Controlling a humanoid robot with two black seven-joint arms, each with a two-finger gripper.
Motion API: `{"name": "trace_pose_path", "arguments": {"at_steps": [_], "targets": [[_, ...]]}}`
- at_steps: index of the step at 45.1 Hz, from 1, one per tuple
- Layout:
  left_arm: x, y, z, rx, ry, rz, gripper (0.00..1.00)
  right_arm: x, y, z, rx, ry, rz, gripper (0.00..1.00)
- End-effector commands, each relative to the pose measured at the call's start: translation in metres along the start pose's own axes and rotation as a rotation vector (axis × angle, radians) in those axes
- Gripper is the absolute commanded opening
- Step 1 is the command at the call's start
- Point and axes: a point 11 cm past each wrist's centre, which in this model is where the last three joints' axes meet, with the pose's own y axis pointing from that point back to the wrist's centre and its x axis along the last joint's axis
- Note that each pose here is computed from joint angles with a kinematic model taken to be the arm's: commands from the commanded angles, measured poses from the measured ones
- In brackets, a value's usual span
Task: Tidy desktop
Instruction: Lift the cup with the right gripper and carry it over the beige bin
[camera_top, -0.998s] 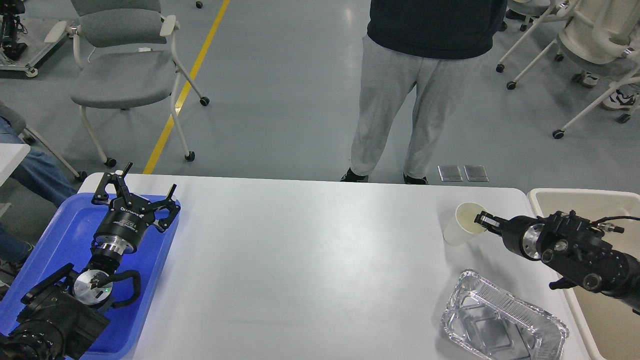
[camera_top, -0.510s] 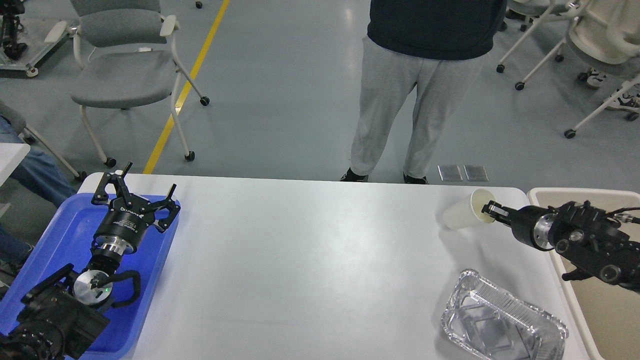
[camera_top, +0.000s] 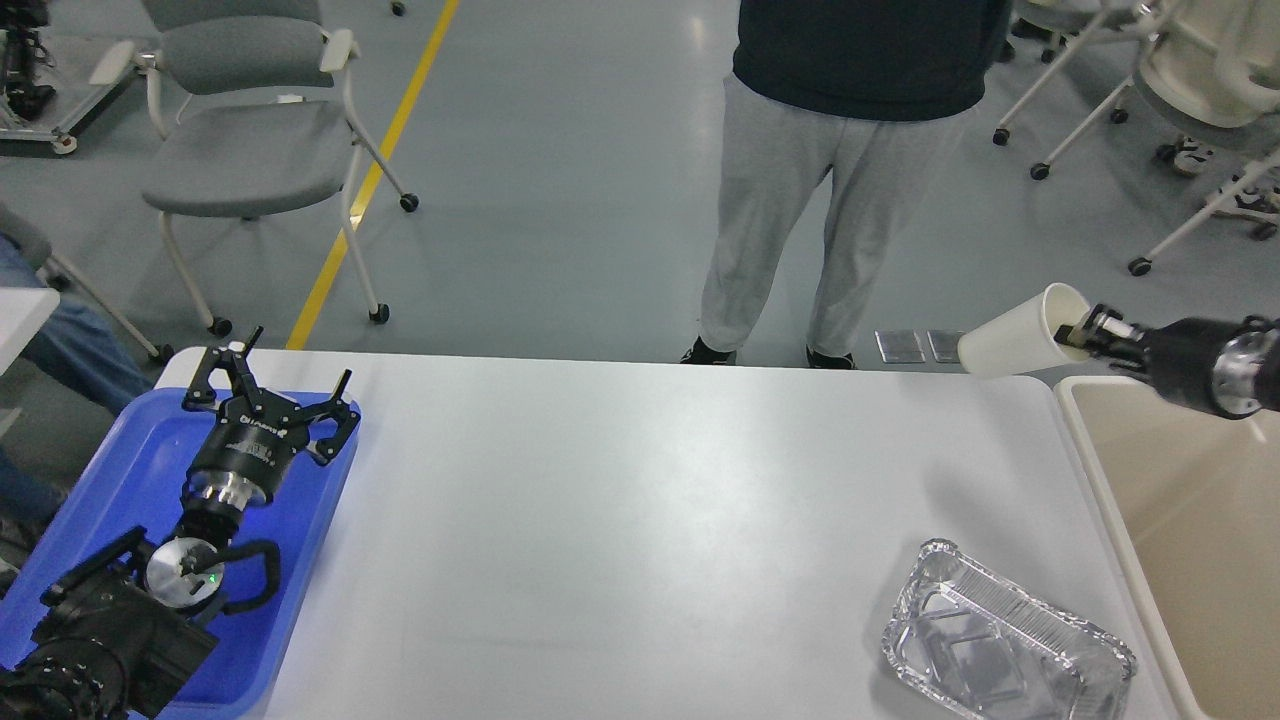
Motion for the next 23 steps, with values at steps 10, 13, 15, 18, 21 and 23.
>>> {"name": "trace_pose_path", "arguments": {"at_steps": [10,13,15,18,21,23], "targets": [[0.000,0.000,0.000,0.000,0.000,0.000,1.00,0.067,0.051,0.007,-0.036,-0.006,0.123,0.00],[0.000,0.000,0.000,0.000,0.000,0.000,1.00,0.076,0.055,0.031,-0.100,-0.015,0.180,0.00],[0.000,0.000,0.001,-0.001,-0.001,0.000,1.00,0.079,0.058,0.049,-0.145,-0.025,0.220,0.00],[0.000,0.000,0.002,-0.002,-0.002,0.001,1.00,0.077,0.058,0.073,-0.195,-0.066,0.270,0.00],[0.000,0.000,0.002,-0.002,-0.002,0.001,1.00,0.081,0.063,0.095,-0.237,-0.131,0.344,0.00],[0.001,0.001,0.001,-0.001,-0.002,0.002,1.00,0.082,0.067,0.107,-0.257,-0.187,0.395,0.00]]}}
